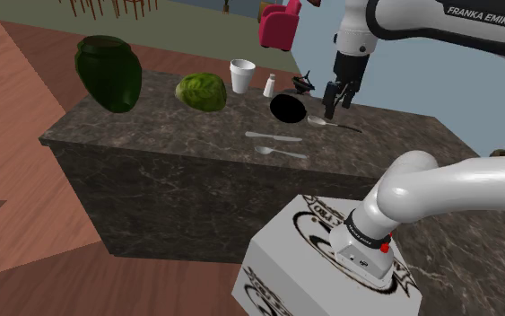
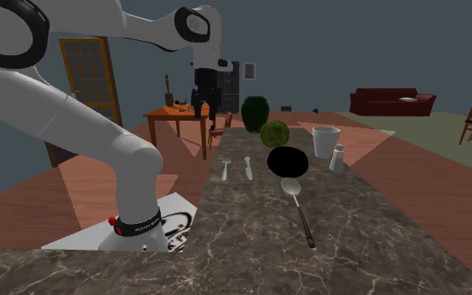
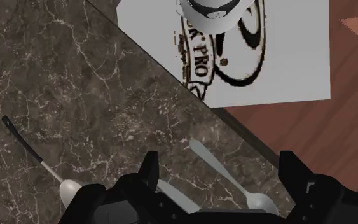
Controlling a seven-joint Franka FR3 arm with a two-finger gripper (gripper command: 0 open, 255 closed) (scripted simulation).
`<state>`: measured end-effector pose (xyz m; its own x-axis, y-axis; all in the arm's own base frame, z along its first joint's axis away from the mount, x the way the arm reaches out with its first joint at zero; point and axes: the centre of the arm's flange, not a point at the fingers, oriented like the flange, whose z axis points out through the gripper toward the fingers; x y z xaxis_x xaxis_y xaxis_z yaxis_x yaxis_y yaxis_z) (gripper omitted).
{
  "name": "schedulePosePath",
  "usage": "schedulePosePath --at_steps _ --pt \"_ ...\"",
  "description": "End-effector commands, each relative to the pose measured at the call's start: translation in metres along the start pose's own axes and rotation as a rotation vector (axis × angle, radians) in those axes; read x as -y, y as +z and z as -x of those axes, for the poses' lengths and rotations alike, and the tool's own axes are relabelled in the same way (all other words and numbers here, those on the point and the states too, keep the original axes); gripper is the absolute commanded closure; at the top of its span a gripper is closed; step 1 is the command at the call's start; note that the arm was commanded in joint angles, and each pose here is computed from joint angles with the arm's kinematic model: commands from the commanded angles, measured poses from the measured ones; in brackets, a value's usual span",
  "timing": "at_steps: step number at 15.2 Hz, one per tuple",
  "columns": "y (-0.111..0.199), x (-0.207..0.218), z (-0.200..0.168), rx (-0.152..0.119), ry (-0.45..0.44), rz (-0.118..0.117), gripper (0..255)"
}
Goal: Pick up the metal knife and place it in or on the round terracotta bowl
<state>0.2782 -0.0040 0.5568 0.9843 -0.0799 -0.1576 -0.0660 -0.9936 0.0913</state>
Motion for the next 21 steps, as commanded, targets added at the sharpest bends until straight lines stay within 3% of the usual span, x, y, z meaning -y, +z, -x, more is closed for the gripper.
schedulePosePath --at_steps 1,11,21 --pt "0.000 0.000 0.000 0.000 0.000 0.000 0" --pt "0.078 -0.032 -0.096 -0.041 -0.429 -0.008 0" --pt "0.152 -0.020 -0.199 -0.083 -0.858 -0.017 0"
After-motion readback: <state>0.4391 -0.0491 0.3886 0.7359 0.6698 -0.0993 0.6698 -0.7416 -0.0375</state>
